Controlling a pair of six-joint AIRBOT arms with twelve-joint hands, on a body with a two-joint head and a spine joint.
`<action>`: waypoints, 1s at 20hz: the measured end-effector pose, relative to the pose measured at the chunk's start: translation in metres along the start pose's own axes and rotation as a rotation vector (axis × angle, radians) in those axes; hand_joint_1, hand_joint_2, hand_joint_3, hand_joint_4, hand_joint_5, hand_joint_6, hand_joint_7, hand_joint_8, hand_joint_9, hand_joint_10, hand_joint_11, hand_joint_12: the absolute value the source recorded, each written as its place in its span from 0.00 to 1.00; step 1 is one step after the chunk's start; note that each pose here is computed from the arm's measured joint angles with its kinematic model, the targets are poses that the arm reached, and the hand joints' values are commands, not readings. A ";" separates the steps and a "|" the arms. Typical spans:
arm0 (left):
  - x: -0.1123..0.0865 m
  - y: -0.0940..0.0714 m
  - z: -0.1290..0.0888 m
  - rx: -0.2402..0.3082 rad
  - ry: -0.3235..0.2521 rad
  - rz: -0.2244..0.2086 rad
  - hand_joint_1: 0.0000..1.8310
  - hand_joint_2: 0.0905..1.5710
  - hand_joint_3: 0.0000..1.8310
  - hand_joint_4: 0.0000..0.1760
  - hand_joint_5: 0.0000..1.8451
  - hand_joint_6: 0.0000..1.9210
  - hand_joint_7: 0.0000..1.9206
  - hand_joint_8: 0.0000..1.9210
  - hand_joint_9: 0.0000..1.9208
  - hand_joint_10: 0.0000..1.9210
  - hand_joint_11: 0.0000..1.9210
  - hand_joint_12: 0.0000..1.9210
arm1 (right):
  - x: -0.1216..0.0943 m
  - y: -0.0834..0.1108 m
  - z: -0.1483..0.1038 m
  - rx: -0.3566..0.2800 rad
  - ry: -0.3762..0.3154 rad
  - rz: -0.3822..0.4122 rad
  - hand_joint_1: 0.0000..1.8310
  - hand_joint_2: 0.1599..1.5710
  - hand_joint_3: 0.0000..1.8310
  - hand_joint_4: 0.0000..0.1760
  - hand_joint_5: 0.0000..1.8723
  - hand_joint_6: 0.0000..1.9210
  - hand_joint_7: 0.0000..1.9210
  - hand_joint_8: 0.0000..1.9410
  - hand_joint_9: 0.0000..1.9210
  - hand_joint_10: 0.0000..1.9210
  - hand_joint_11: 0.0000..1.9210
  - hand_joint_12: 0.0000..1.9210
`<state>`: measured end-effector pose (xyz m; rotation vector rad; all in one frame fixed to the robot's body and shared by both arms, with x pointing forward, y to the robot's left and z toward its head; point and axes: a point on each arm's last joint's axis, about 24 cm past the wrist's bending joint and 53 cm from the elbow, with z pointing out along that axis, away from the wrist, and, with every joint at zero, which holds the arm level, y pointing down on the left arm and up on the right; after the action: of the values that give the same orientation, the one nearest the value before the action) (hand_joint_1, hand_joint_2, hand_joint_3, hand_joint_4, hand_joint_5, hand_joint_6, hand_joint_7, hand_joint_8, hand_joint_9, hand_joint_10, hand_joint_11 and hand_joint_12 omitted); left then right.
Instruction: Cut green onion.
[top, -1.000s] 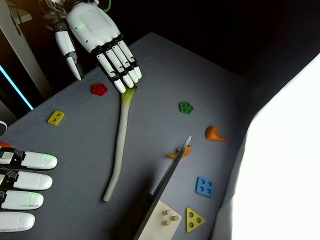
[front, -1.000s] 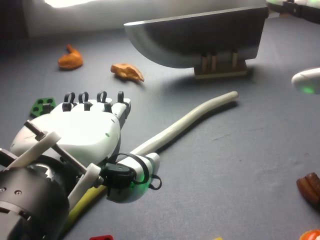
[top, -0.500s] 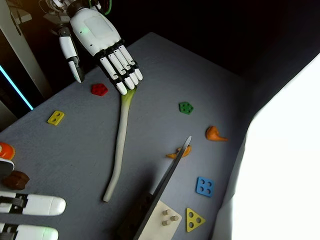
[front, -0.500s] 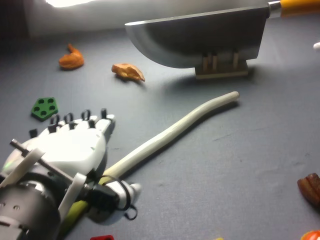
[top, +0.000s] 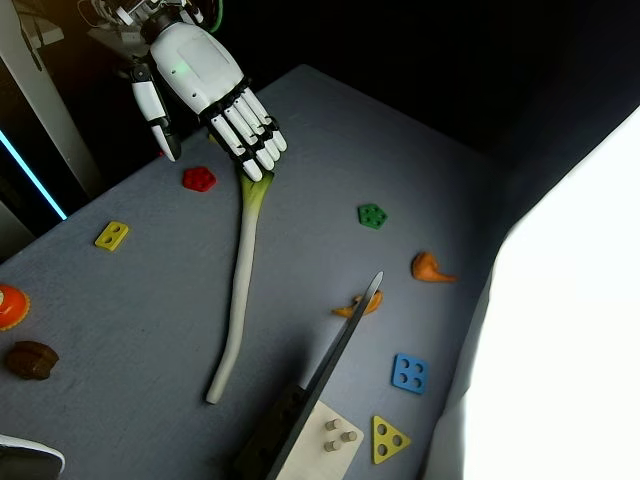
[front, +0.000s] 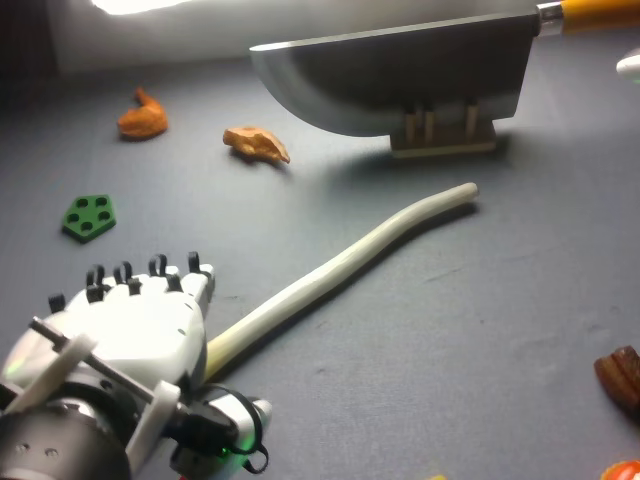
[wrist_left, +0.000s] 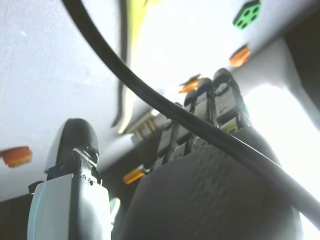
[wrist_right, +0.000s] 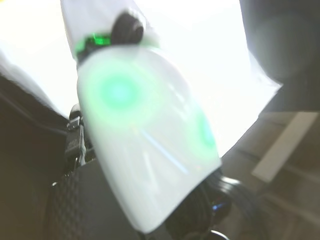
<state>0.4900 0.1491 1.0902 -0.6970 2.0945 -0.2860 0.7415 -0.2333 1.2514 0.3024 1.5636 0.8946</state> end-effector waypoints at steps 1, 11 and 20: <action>0.005 -0.001 -0.002 0.003 0.008 -0.012 0.31 0.78 0.00 0.18 0.00 0.00 0.00 0.00 0.00 0.00 0.00 0.00 | -0.004 -0.004 0.006 -0.004 -0.012 0.010 0.55 0.62 0.00 0.25 0.00 0.00 0.00 0.00 0.00 0.00 0.00 0.00; 0.022 0.009 -0.001 0.022 -0.005 -0.006 0.14 0.85 0.02 0.00 0.00 0.00 0.00 0.00 0.00 0.00 0.00 0.00 | 0.005 -0.029 0.041 0.008 -0.004 -0.091 0.53 0.62 0.00 0.21 0.00 0.00 0.00 0.00 0.00 0.00 0.00 0.00; 0.040 0.006 0.000 0.060 0.010 0.009 0.00 0.89 0.01 0.00 0.00 0.00 0.00 0.00 0.00 0.00 0.00 0.00 | 0.024 -0.049 0.077 0.022 0.007 -0.170 0.54 0.63 0.00 0.21 0.00 0.00 0.00 0.00 0.00 0.00 0.00 0.00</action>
<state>0.4701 0.1314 1.0602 -0.6516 2.0896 -0.3465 0.8219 -0.2218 1.2039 0.1795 1.5813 0.7475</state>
